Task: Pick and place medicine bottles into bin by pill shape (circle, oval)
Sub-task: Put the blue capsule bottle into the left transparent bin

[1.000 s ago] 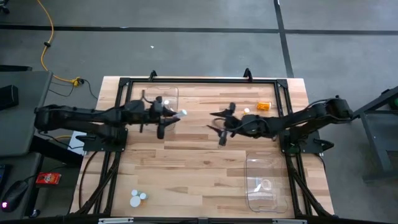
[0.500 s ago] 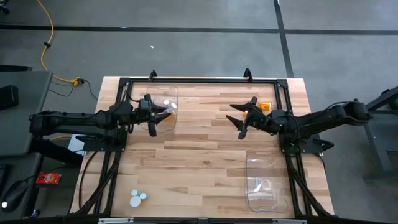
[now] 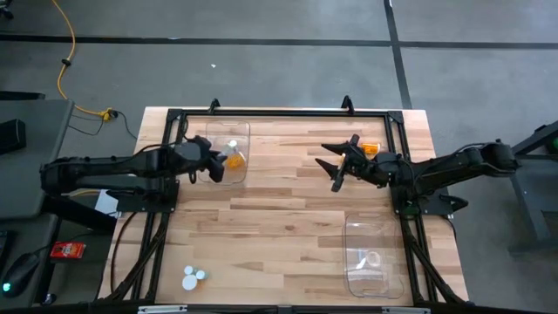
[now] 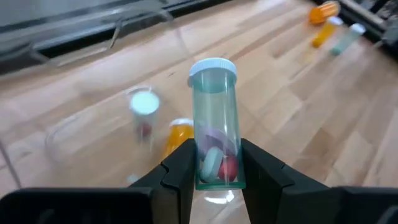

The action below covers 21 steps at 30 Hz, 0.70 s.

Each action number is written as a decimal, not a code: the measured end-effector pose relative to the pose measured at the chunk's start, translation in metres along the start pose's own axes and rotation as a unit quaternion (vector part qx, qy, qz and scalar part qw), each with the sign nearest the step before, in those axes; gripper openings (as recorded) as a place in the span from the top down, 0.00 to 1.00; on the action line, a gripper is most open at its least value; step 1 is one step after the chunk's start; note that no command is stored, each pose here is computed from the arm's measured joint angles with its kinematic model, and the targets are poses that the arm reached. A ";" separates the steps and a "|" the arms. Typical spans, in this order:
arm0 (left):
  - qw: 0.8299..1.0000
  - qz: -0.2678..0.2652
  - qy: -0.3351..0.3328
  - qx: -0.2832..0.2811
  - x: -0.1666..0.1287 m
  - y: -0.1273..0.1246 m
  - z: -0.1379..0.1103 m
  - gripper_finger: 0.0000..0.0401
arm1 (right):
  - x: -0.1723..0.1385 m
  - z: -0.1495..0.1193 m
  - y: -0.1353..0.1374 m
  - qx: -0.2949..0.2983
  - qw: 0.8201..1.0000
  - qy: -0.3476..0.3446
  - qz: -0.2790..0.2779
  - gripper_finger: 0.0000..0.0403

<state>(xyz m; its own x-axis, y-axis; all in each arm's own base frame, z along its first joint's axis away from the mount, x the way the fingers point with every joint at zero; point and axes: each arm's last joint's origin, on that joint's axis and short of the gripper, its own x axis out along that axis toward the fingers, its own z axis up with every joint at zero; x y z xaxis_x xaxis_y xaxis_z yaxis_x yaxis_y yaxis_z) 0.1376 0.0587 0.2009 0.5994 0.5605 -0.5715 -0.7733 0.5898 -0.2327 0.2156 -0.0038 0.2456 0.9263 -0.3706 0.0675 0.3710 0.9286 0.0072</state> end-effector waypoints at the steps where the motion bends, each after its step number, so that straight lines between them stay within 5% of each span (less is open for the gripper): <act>1: 1.000 0.006 0.004 -0.005 0.001 0.001 0.000 0.77 | 0.000 0.000 0.000 0.000 1.000 0.000 0.000 0.41; 21: 0.990 0.065 0.116 0.043 0.048 0.006 -0.004 0.76 | 0.000 0.000 0.000 0.000 1.000 -0.001 0.000 0.41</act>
<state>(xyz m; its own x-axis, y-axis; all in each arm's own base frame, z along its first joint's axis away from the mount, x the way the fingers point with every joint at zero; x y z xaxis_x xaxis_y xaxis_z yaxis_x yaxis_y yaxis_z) 0.1611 0.0875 0.1690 0.4240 0.4921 -0.7603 -0.8150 0.5735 -0.0832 0.2156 -0.0037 0.2458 0.9264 -0.3703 0.0688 0.3707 0.9287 0.0067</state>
